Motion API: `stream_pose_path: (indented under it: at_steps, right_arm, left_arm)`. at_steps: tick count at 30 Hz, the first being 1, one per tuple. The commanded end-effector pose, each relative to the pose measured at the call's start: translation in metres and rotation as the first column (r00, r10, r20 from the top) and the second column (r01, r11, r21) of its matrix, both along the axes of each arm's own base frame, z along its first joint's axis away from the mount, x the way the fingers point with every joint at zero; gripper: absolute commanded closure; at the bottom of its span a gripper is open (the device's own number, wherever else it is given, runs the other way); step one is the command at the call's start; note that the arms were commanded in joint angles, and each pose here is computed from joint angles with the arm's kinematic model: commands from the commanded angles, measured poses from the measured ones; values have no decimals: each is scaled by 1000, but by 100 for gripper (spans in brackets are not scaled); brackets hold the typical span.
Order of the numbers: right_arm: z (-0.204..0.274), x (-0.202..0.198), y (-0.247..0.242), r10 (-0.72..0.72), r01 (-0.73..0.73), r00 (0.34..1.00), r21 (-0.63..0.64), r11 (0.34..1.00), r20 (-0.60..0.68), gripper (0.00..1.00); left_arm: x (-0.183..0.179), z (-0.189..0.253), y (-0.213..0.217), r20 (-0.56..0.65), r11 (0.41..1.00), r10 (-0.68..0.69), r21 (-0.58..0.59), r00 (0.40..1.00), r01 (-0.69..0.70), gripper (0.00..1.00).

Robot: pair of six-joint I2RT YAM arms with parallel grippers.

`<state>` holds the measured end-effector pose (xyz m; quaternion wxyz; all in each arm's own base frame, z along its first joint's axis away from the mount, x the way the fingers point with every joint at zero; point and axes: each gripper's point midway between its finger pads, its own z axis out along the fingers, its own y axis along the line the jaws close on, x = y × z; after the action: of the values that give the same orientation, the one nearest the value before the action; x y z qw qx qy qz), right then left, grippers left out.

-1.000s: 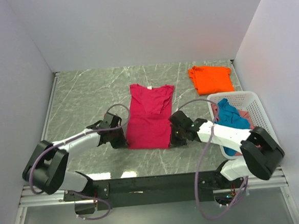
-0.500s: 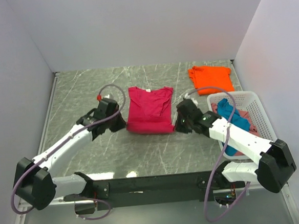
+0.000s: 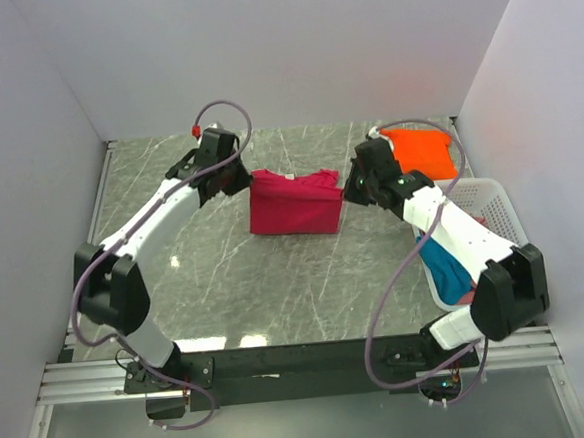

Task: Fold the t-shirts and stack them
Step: Fold the tshirt, then neatly place the folded tshirt to the corner

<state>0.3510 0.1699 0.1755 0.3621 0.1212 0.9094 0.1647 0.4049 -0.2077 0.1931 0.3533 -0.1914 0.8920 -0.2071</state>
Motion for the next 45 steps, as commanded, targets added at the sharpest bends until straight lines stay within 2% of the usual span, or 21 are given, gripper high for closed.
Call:
stream_pose_path:
  at_steps: [1, 5, 10, 16, 17, 23, 24, 25, 28, 29, 30, 32, 33, 34, 37, 38, 39, 40, 41, 43, 45]
  right_arm:
    - [11, 36, -18, -23, 25, 999, -40, 999, 44, 100]
    - [12, 70, -11, 8, -6, 998, -25, 1000, 56, 100]
    - [-5, 115, -13, -43, 46, 998, -50, 998, 53, 100]
    - [-26, 160, -18, -87, 89, 996, -75, 993, 33, 100]
    - [-24, 166, -16, -85, 88, 996, -69, 994, 40, 100]
    - [-55, 189, -18, -111, 110, 994, -65, 992, -9, 99]
    - [-60, 191, -22, -119, 117, 993, -65, 991, -23, 81]
    - [-67, 193, -21, -106, 104, 994, -65, 993, -39, 66]
    - [-63, 200, -19, -63, 60, 997, -49, 997, -41, 37]
    - [-58, 200, -15, -28, 26, 999, -47, 999, -31, 34]
    - [-55, 198, -13, -13, 12, 999, -39, 999, -31, 25]
    - [-53, 184, -7, 30, -30, 999, -6, 1000, -39, 23]
    - [-49, 181, -3, 43, -43, 999, 13, 999, -21, 23]
    - [-52, 164, -1, 64, -62, 997, 35, 997, -38, 23]
    - [-48, 146, 2, 77, -75, 997, 66, 995, -25, 23]
    - [-63, 133, 0, 77, -73, 995, 63, 995, -64, 23]
    - [-63, 128, -1, 73, -69, 995, 61, 996, -64, 23]
    - [-75, 118, -2, 75, -69, 993, 59, 996, -97, 24]
    - [-77, 114, -1, 76, -70, 992, 61, 996, -104, 26]
    - [-90, 105, 1, 90, -82, 987, 63, 995, -137, 28]
    - [-101, 100, 2, 100, -93, 981, 46, 995, -169, 30]
  left_arm:
    - [31, 17, 20, 54, 995, 59, 75, 997, -63, 99]
    - [57, -1, 18, 53, 993, 92, 66, 994, -95, 99]
    - [97, -5, 16, 91, 991, 126, 31, 988, -130, 99]
    - [143, -30, 7, 144, 996, 83, 19, 986, -87, 99]
    - [148, -48, 5, 117, 996, 74, 31, 990, -78, 99]
    - [176, -73, -6, 110, 999, 15, 36, 994, -19, 98]
    - [178, -73, -9, 106, 1000, 0, 31, 994, -4, 78]
    - [183, -66, -11, 122, 1000, -7, 26, 993, 4, 65]
    - [184, -61, -11, 118, 999, -11, 34, 993, 7, 1]
    - [183, -47, -10, 141, 1000, -12, 29, 990, 8, 1]
    - [178, -50, -8, 133, 999, -8, 33, 991, 3, 1]
    - [169, -24, -5, 175, 1000, -6, 19, 985, 2, 1]
    - [159, -34, -2, 154, 1000, -1, 21, 988, -2, 1]
    - [151, -14, 2, 184, 1000, 6, 11, 983, -8, 1]
    - [122, -27, 13, 131, 999, 22, 21, 991, -25, 1]
    - [112, -11, 17, 152, 999, 31, 13, 988, -33, 1]
    - [96, -29, 22, 109, 999, 35, 21, 993, -38, 1]
    - [87, -12, 25, 140, 999, 41, 4, 989, -42, 1]
    - [71, -32, 29, 96, 999, 34, 10, 995, -35, 1]
    - [54, -22, 32, 115, 999, 38, -14, 993, -37, 1]
    - [31, -43, 37, 57, 999, 41, -16, 998, -40, 1]
